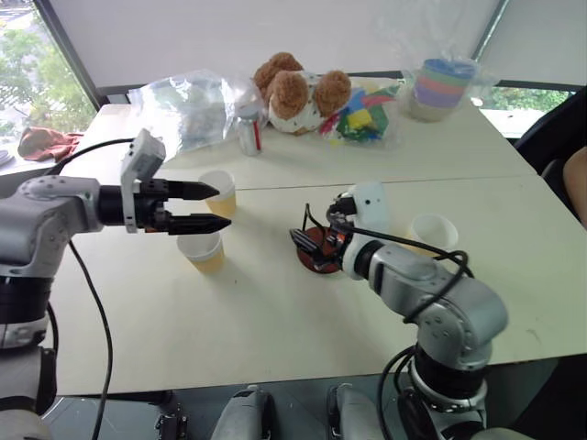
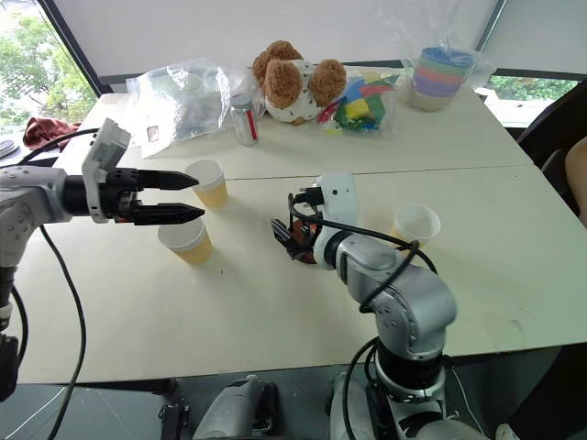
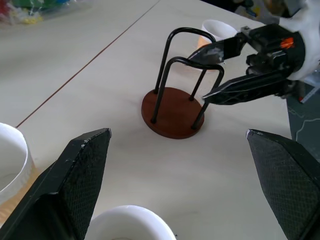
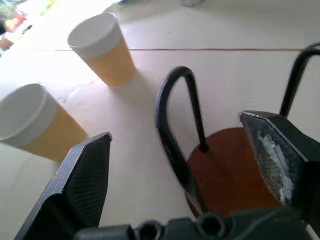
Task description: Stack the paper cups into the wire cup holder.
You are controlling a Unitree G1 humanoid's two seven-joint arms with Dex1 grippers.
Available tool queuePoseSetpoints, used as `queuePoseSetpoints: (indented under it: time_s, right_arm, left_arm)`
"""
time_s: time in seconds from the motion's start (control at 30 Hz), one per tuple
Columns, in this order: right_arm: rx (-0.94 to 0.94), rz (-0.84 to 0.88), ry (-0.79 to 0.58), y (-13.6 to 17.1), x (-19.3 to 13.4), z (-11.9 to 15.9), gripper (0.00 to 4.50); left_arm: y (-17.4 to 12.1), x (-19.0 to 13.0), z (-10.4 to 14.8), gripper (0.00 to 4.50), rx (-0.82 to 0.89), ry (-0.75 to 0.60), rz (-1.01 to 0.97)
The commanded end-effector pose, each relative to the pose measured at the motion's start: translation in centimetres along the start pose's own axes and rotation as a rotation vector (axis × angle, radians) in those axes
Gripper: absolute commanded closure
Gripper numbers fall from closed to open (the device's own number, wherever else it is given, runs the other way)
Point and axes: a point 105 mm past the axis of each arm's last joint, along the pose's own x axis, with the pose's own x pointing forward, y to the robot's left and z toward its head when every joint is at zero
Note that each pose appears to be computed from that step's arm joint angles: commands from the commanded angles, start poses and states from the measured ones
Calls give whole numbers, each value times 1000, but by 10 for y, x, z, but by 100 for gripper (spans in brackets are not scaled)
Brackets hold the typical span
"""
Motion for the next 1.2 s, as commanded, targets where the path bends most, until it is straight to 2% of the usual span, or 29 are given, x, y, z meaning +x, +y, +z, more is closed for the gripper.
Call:
queuePoseSetpoints:
  time_s: [0.03, 0.2, 0.27, 0.3, 0.4, 0.53, 0.63, 0.8, 1.1, 1.2]
  right_arm:
    - [-11, 81, -71, 10, -17, 15, 5]
    - [31, 322, -150, 24, -48, 21, 5]
    - [-26, 504, -96, 30, -70, 12, 5]
    - [-76, 527, -35, 22, -81, 7, 5]
    - [-146, 489, 106, -10, -107, 6, 5]
    - [-189, 318, 212, -60, -130, 17, 5]
    - [-295, 164, 299, -108, -135, 17, 5]
    - [-480, 111, 420, -159, -125, -2, 5]
    - [-518, 207, 443, -182, -101, -16, 5]
    - [-510, 247, 459, -181, -98, -21, 88]
  left_arm:
    - [2, 1, 9, 0, 49, -15, -16]
    - [2, 3, 4, 0, 42, -7, -65]
    - [-2, 4, 1, 0, 33, 4, -109]
    - [-7, 6, -2, 0, 28, 15, -146]
    - [-25, 12, -9, 0, 38, 52, -254]
    - [-46, 19, -3, 0, 103, 68, -341]
    - [-61, 25, -4, 0, 186, 120, -387]
    - [-69, 32, -20, 0, 273, 213, -399]
    - [-72, 36, -17, 0, 238, 181, -354]
    - [-70, 36, -16, 0, 227, 178, -333]
